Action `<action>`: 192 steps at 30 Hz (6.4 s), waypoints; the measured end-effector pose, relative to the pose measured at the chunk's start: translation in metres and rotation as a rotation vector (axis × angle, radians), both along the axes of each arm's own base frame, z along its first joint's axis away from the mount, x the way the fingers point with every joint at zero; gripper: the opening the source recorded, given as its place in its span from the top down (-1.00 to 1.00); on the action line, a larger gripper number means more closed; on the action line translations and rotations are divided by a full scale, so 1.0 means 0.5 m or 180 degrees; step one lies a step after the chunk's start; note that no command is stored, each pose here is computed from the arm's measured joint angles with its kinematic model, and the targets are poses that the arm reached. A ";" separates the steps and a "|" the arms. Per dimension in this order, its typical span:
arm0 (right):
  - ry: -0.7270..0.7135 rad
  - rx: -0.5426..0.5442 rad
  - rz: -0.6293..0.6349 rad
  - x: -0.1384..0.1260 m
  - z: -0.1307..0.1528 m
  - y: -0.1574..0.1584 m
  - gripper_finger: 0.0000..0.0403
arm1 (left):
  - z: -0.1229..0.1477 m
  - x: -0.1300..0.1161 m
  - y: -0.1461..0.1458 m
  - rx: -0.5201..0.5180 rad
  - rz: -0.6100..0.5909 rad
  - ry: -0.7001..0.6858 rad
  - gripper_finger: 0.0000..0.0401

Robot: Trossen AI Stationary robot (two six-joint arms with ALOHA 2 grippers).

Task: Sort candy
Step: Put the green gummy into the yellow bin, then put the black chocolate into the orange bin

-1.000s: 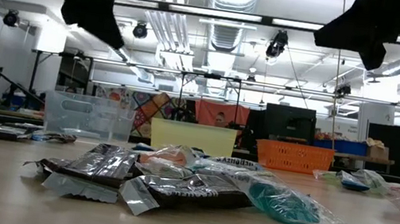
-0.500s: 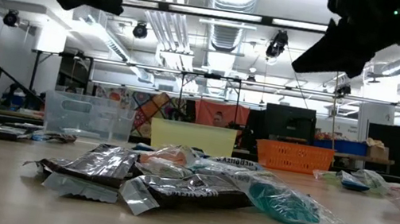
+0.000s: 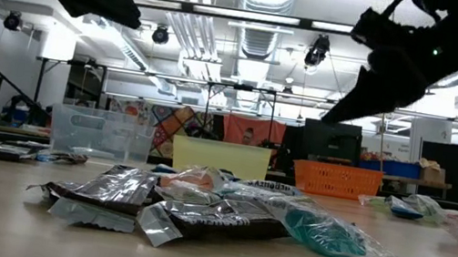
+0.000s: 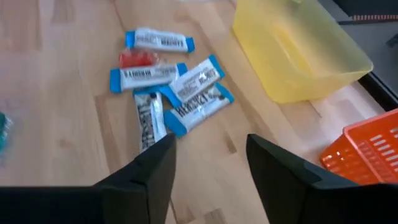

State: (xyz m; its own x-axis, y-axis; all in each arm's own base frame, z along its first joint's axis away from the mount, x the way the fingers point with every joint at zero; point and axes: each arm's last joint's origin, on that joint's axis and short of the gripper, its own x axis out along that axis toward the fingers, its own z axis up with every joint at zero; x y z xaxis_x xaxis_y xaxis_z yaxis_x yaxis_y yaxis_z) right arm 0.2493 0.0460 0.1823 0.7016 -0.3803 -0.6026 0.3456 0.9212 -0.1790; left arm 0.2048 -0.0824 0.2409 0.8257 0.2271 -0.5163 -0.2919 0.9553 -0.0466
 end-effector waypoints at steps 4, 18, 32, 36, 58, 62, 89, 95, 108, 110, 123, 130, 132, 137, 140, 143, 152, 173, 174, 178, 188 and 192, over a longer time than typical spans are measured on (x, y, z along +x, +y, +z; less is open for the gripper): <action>0.0140 0.0091 0.0078 0.002 -0.015 0.003 -0.02 | -0.011 0.007 -0.003 0.0036 0.0003 0.0075 0.53; 0.0615 0.1607 -0.1885 -0.027 0.019 0.000 0.09 | -0.045 0.026 -0.009 0.0242 0.0182 0.0244 0.53; 0.1235 0.1580 -0.2208 -0.016 -0.032 0.008 0.09 | -0.046 0.027 -0.010 0.0248 0.0185 0.0251 0.53; 0.1239 0.1574 -0.2210 -0.016 -0.032 0.008 0.09 | -0.046 0.027 -0.010 0.0249 0.0187 0.0250 0.53; 0.1883 0.1757 -0.2677 -0.058 -0.028 0.007 0.09 | -0.046 0.027 -0.009 0.0277 0.0181 0.0257 0.53; 0.1756 0.1601 -0.2666 -0.056 -0.028 0.004 0.09 | -0.045 0.027 -0.007 0.0325 0.0240 0.0232 0.53; 0.1785 0.1278 -0.2653 -0.030 -0.087 0.004 0.47 | -0.046 0.027 -0.007 0.0354 0.0229 0.0242 0.53; 0.1756 0.1300 -0.2547 -0.025 -0.088 0.005 0.83 | -0.046 0.027 -0.007 0.0353 0.0228 0.0242 0.53; 0.1488 0.1341 -0.2269 -0.026 -0.029 0.003 0.96 | -0.046 0.027 -0.007 0.0353 0.0229 0.0240 0.53; 0.1371 0.1310 -0.2162 -0.025 -0.010 0.002 0.96 | -0.045 0.027 -0.007 0.0350 0.0229 0.0235 0.53; -0.0180 0.0529 -0.0649 0.075 0.105 -0.042 0.96 | -0.040 0.032 -0.009 0.0300 0.0228 0.0121 0.53; -0.0754 -0.0190 -0.0342 0.146 0.119 -0.113 0.96 | -0.039 0.033 -0.010 0.0284 0.0227 0.0098 0.53; -0.0805 -0.0311 -0.0416 0.160 0.110 -0.143 0.96 | -0.039 0.033 -0.010 0.0279 0.0227 0.0103 0.53; -0.0742 -0.0426 -0.0708 0.182 0.063 -0.220 0.96 | -0.039 0.033 -0.010 0.0243 0.0224 0.0100 0.53; -0.0623 -0.0383 -0.0897 0.185 0.029 -0.258 0.96 | -0.039 0.033 -0.010 0.0239 0.0223 0.0102 0.53; -0.0544 -0.0290 -0.1088 0.186 -0.001 -0.287 0.96 | -0.039 0.033 -0.010 0.0239 0.0222 0.0102 0.53; -0.0517 0.0000 -0.1088 0.190 -0.036 -0.306 0.77 | -0.039 0.033 -0.011 0.0238 0.0221 0.0102 0.53; -0.0905 0.0797 -0.0086 0.160 0.091 -0.209 0.16 | -0.047 0.030 -0.020 -0.0411 -0.0041 0.0288 0.53; -0.0881 0.0844 -0.0040 0.156 0.098 -0.194 0.16 | -0.049 0.028 -0.021 -0.0550 -0.0036 0.0334 0.53; -0.0698 0.1021 0.0124 0.135 0.114 -0.133 0.21 | -0.063 0.016 -0.021 -0.1155 0.0182 0.0630 0.53; -0.0527 0.1143 0.0481 0.123 0.116 -0.041 0.30 | -0.102 -0.034 0.004 -0.1905 0.1858 0.1196 0.53; -0.0476 0.1139 0.0502 0.124 0.110 -0.035 0.31 | -0.118 -0.027 0.003 -0.1817 0.1963 0.1248 0.53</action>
State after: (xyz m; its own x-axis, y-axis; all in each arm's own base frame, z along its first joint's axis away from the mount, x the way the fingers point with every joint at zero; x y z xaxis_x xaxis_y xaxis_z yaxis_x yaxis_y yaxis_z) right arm 0.3114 0.0284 0.2374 0.8243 -0.0463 -0.5642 0.1933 0.9598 0.2035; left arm 0.1915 -0.0811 0.1818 0.3861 0.1935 -0.9019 -0.8352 0.4884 -0.2528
